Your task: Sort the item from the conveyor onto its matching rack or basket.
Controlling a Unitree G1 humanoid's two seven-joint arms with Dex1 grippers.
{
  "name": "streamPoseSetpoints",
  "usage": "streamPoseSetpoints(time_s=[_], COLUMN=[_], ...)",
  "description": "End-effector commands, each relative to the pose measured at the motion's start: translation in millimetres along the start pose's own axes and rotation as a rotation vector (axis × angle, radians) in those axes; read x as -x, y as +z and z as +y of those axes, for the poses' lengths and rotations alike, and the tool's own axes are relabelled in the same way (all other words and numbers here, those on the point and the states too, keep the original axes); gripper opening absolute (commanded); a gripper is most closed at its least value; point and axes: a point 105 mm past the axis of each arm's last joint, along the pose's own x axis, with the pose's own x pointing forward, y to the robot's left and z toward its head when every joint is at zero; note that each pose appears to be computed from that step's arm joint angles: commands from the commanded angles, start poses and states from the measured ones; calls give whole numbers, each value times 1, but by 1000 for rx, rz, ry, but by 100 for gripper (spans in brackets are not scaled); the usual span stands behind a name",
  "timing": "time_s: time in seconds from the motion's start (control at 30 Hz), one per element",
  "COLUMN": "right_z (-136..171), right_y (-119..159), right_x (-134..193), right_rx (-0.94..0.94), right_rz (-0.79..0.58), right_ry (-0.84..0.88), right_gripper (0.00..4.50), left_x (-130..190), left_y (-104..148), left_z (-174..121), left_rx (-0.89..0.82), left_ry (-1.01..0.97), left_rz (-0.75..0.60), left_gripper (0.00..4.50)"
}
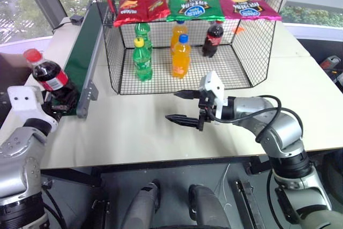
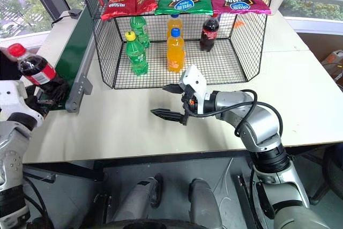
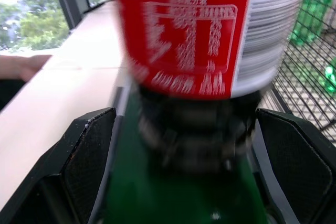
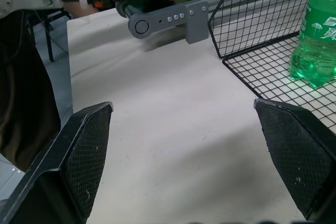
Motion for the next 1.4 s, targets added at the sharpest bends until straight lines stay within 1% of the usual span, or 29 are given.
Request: streamPoseSetpoints(time_s=[0.03, 0.1, 0.13, 0.17, 0.27, 0.37, 0.47, 0.6, 0.63, 0.77, 0.8, 0.87, 0.93, 1.03, 1.1, 1.17, 1.23, 1.4], right_z=[2, 1, 0, 0, -1, -1, -2, -2, -3, -8, -8, -9, -11, -13, -14, -17, -22, -25], right_y=[11, 10, 10, 10, 9, 11, 13, 16, 20, 33, 34, 36, 37, 38, 40, 40, 40, 43], right_x=[4, 4, 5, 5, 6, 6, 7, 7, 7, 8, 9, 10, 11, 12, 13, 14, 16, 18], right_rx=[50, 51, 51, 51, 50, 53, 58, 62, 43, 5, 2, 0, 1, -8, -11, -17, -13, -10], right_rz=[-24, -20, -19, -16, -12, -12, -13, -18, -41, -95, -99, -103, -102, -109, -113, -115, -109, -114], right_ry=[-4, -10, -12, -14, -16, -16, -14, -14, -14, -24, -25, -31, -41, -58, -67, -84, -107, -119], right_gripper=[449, 450, 450, 450, 450, 450, 450, 450, 450, 450, 450, 450, 450, 450, 450, 450, 450, 450], left_x=[2, 7, 8, 8, 9, 8, 8, 5, 3, -2, -2, 1, 3, 6, 7, 6, 9, 7], left_y=[10, 12, 15, 19, 28, 59, 80, 92, 92, 84, 83, 70, 60, 51, 45, 27, 14, 4], left_z=[-2, -7, -8, -9, -10, -10, -11, -24, -34, -83, -90, -122, -147, -172, -183, -197, -213, -236], left_rx=[-30, -4, 13, 28, 61, 50, 47, 5, -8, -58, -57, -90, -121, -136, -159, -250, -287, -283], left_ry=[-27, -73, -85, -94, -113, -174, -243, -344, -397, -638, -671, -818, -918, -1007, -1041, -1067, -1116, -1152], left_rz=[-38, -63, -79, -93, -122, -189, -209, -204, -194, -136, -129, -88, -63, -58, -52, -35, -32, -68], left_gripper=[425, 367, 321, 299, 300, 300, 300, 300, 300, 300, 300, 300, 300, 300, 300, 300, 300, 300])
